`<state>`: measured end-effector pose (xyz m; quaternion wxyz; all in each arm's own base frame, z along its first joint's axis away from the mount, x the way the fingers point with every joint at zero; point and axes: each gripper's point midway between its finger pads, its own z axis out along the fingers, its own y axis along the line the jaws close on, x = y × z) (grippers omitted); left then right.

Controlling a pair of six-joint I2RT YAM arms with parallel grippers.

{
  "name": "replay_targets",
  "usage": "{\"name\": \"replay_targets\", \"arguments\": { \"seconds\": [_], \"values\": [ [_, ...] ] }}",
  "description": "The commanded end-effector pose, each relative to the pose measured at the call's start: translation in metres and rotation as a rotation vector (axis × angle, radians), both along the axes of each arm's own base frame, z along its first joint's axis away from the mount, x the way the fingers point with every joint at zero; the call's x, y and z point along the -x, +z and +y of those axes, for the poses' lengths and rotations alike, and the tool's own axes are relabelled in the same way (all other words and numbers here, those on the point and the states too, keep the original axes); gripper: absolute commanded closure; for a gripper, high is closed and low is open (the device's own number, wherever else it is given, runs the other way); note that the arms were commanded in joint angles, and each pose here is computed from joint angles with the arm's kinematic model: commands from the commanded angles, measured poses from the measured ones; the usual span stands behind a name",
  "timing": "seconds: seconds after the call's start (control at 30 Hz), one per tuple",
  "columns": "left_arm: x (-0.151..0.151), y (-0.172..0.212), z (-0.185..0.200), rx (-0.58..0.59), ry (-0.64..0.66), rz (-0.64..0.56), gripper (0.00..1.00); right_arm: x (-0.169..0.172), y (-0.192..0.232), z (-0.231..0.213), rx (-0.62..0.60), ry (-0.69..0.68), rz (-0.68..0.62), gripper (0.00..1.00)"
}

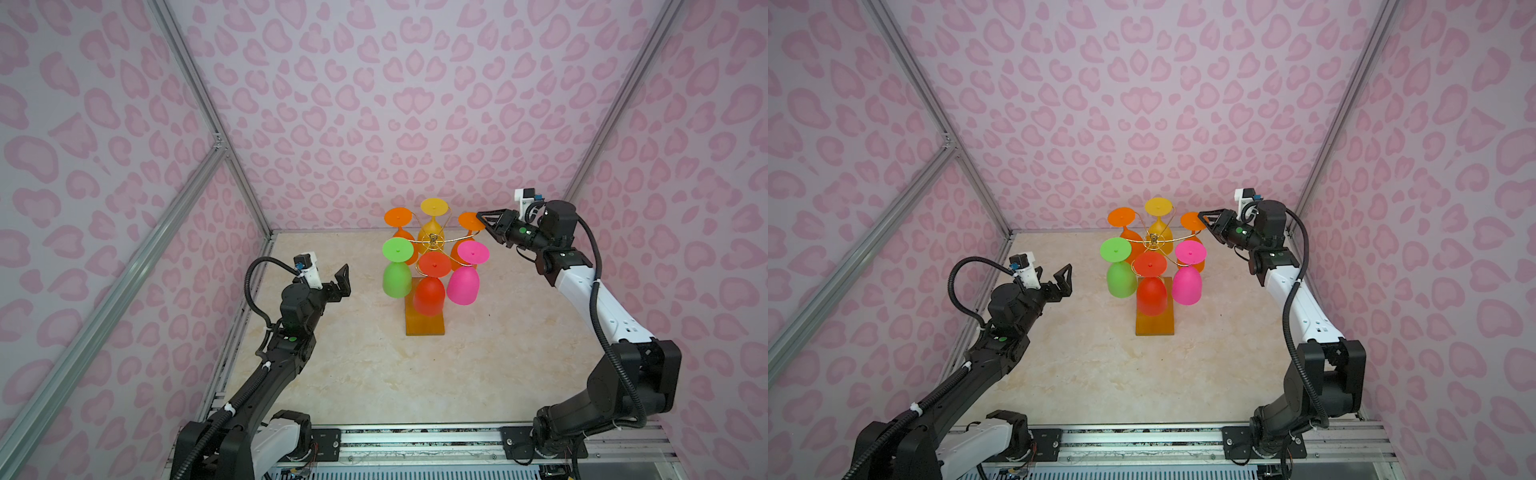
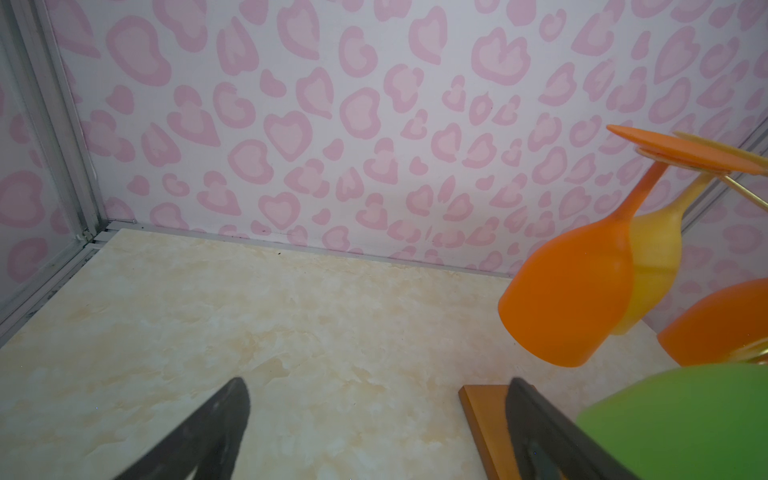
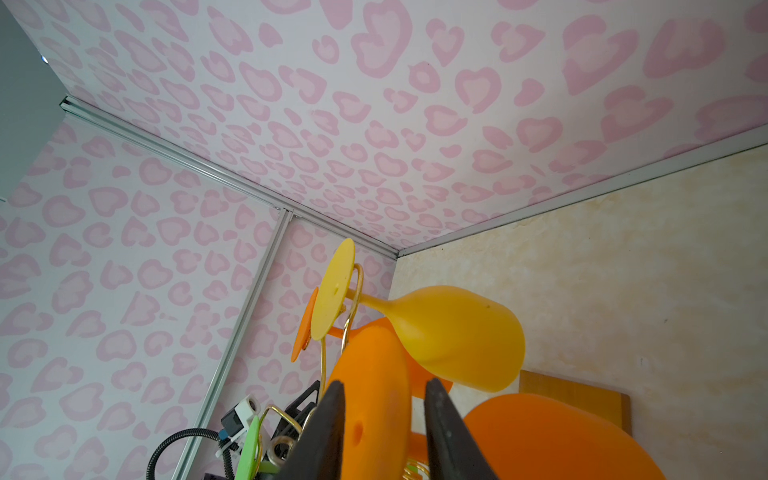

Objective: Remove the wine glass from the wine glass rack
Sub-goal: 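Close the right gripper on the orange glass's foot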

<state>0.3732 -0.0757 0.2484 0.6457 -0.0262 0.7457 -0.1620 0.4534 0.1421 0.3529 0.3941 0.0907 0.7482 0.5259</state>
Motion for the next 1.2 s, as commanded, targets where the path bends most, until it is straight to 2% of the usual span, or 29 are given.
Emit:
{"name": "replay_targets", "arguments": {
  "seconds": [0.0, 0.3, 0.63, 1.0, 1.17],
  "values": [
    [-0.001, 0.006, 0.0, -0.005, 0.001, -0.013, 0.03, 0.001, 0.001, 0.003, 0.012, 0.023, -0.015, 0.72],
    [-0.002, 0.004, -0.001, -0.006, 0.0, -0.007, 0.03, 0.002, 0.0, 0.004, 0.004, 0.028, -0.005, 0.86],
    [-0.002, 0.002, 0.0, -0.01, 0.005, -0.003, 0.03, 0.005, 0.021, 0.008, -0.091, 0.069, -0.039, 0.97],
    [-0.002, 0.0, -0.001, -0.012, 0.001, 0.003, 0.03, 0.008, 0.042, 0.009, -0.223, 0.123, -0.071, 1.0],
    [-0.001, 0.001, -0.002, -0.011, -0.002, 0.001, 0.03, 0.009, 0.038, 0.005, -0.224, 0.118, -0.06, 1.0]
  ]
}}
